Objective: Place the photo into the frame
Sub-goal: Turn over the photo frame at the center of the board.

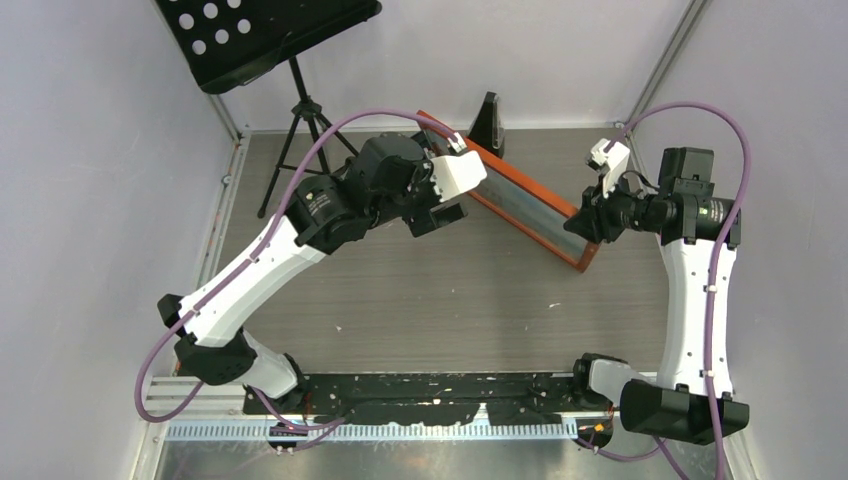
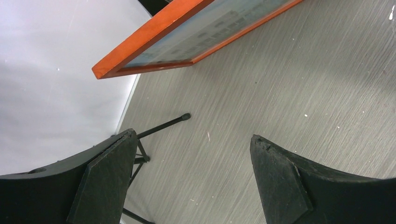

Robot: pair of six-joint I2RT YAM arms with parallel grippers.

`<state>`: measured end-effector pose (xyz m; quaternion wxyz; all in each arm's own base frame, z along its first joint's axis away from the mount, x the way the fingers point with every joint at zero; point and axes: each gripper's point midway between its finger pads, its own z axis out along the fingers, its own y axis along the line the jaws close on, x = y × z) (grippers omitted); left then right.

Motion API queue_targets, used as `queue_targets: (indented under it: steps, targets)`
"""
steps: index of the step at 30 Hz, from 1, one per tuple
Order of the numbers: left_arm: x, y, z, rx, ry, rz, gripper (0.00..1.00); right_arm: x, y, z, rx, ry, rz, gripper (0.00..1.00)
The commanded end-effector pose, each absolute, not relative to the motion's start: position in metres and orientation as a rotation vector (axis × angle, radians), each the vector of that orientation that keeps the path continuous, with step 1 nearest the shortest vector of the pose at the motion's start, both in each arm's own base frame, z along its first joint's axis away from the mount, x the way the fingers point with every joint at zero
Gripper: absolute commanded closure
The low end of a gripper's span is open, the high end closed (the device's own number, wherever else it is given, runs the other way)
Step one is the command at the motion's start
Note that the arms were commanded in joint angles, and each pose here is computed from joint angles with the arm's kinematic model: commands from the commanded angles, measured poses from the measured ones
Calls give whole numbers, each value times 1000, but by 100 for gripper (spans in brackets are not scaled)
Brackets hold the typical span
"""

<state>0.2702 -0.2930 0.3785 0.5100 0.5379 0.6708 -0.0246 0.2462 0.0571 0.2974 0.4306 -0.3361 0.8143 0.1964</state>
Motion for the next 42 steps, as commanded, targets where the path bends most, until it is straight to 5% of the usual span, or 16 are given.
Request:
queue_targets:
  steps: [1, 11, 42]
  targets:
    - [271, -299, 386, 1261, 1595, -100, 10, 237, 70, 318, -805, 2005, 554, 95]
    - [269, -302, 378, 1283, 1614, -112, 9, 225, 84, 330, -776, 2009, 660, 95]
    - [277, -312, 359, 1319, 1635, -98, 9, 289, 16, 308, -757, 2208, 277, 95]
